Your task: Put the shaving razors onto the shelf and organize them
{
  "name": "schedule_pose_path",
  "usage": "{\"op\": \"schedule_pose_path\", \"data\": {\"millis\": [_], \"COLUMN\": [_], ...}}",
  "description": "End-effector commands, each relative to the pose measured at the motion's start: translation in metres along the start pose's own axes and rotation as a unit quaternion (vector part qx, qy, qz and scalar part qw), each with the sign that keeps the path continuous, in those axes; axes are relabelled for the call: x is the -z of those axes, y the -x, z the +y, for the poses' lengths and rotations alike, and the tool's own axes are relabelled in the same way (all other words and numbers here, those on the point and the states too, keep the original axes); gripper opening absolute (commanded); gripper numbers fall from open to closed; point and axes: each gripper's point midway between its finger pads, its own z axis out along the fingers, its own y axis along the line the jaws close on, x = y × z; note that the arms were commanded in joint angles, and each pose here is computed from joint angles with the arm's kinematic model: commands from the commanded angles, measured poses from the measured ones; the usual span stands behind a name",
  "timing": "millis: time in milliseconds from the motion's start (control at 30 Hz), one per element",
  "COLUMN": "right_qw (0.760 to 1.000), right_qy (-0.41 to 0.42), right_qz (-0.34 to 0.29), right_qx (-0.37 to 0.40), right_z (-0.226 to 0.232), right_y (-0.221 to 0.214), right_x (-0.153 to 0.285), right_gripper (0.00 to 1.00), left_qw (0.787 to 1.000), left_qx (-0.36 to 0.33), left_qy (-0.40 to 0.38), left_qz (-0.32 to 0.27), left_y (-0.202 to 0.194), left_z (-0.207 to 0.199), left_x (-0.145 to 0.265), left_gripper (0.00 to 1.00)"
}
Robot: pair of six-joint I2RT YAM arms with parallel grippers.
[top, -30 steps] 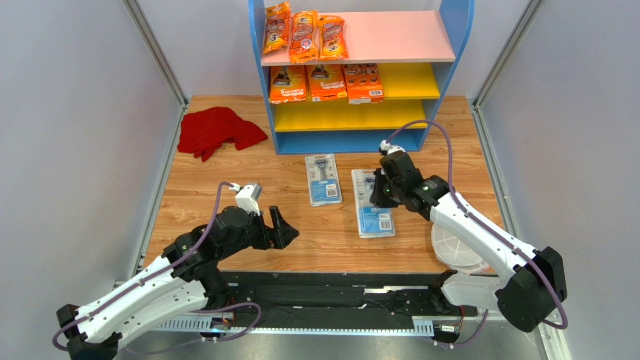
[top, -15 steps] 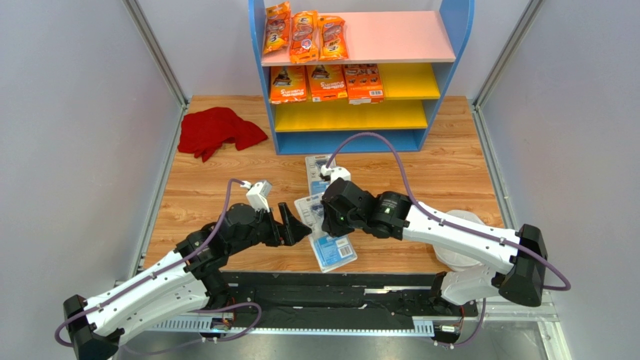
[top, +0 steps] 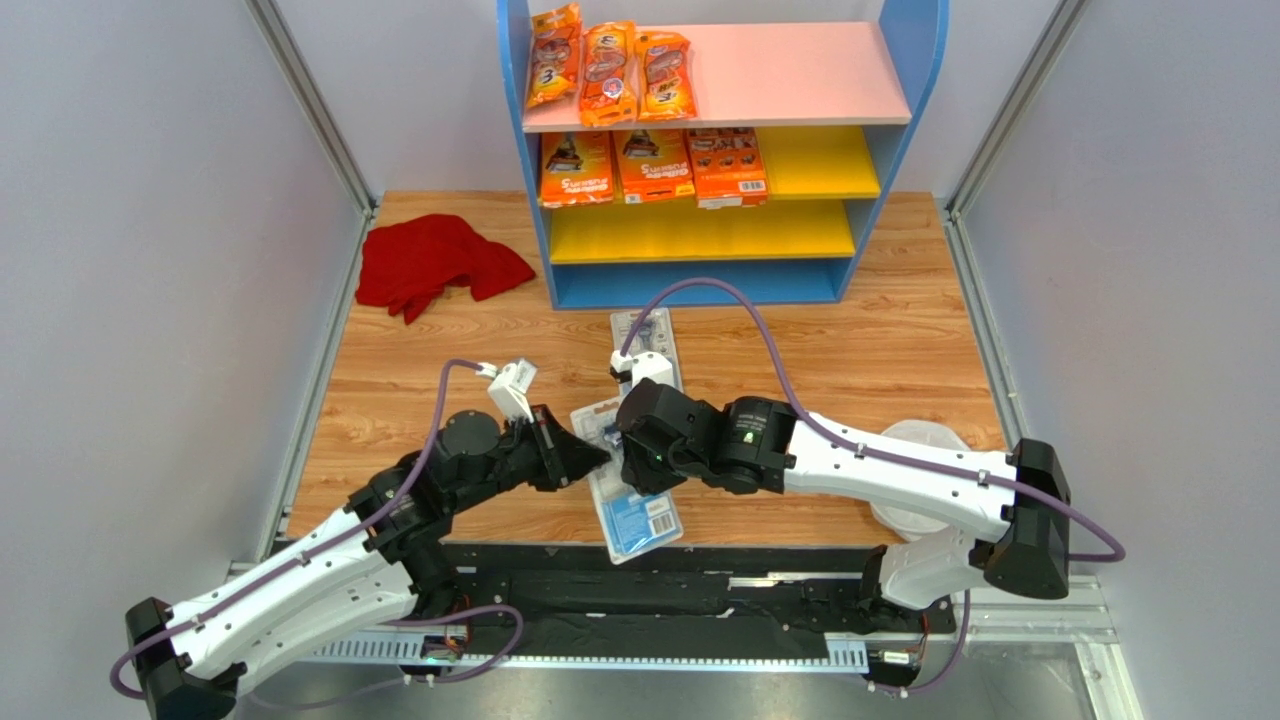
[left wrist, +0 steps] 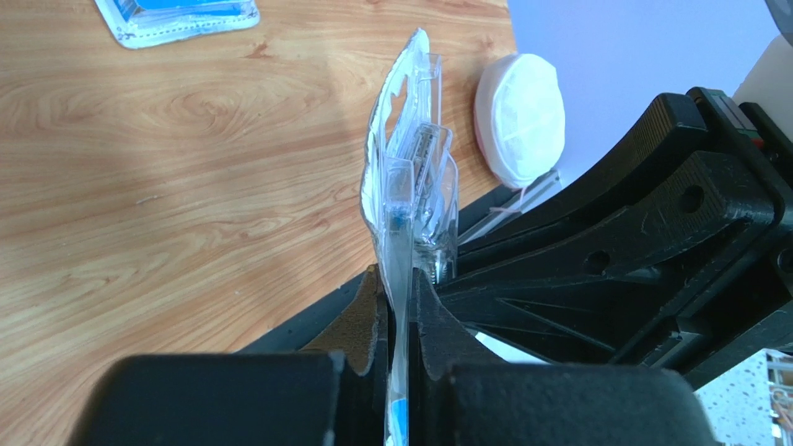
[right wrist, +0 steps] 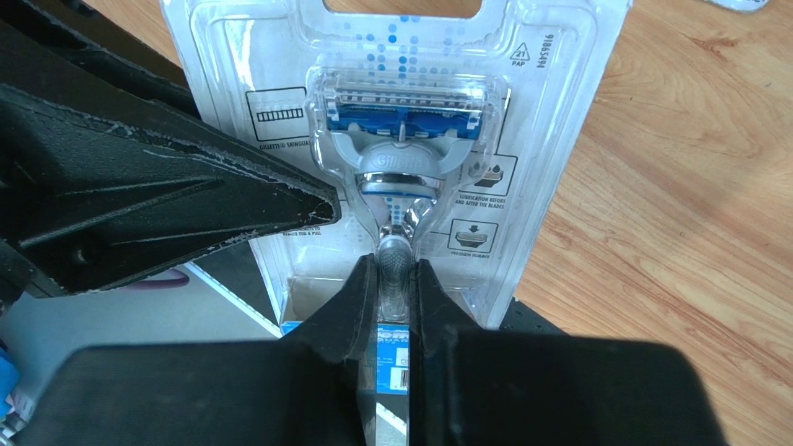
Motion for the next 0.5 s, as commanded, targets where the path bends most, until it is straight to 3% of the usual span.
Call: {"op": "schedule_pose_path", "data": {"millis": [0,33,67,133,167,200,467], "right_qw": [0.998,0.998,0.998,0.996,0.995,0.993,0.971], "right_qy": [0.035,0.031,0.027,0.026,0.026,0.043,0.098], "right_qz": [-0.042,-0.051,-0.055,-0.080,-0.083,-0.097,-0.171], "right_qx": [-0.013,-0.017,-0.022,-0.037,-0.038,-0.044,-0.132], "right_z": [0.019,0.016,0.013,0.007,0.003,0.003,-0.020], "right_y": [0.027,0.030,0.029,0.035,0.032,0.033,0.033], "right_x": [0.021,0.024,0.026,0.036,0.037,0.048,0.091], "right_gripper": [0.09,0.14,0.34,0.50,0.63,0.68,0.77], "left_qw": [1.000,1.000,1.000,1.000,1.000,1.000,0.997], "left_qx": [-0.013,-0.011,-0.011,-0.009,-0.008,-0.007,0.004], "left_qy": [-0.023,-0.023,-0.024,-0.025,-0.024,-0.026,-0.050], "left_qz": [0.009,0.008,0.007,0.005,0.002,-0.002,-0.062], "left_y": [-0.004,-0.004,-0.003,-0.003,-0.002,-0.001,0.030], "left_z": [-0.006,-0.007,-0.007,-0.007,-0.007,-0.008,-0.030], "left_x": [0.000,0.000,0.000,0.000,0.000,0.000,-0.002], "left_gripper": [0.00,0.00,0.00,0.00,0.00,0.00,0.00]}}
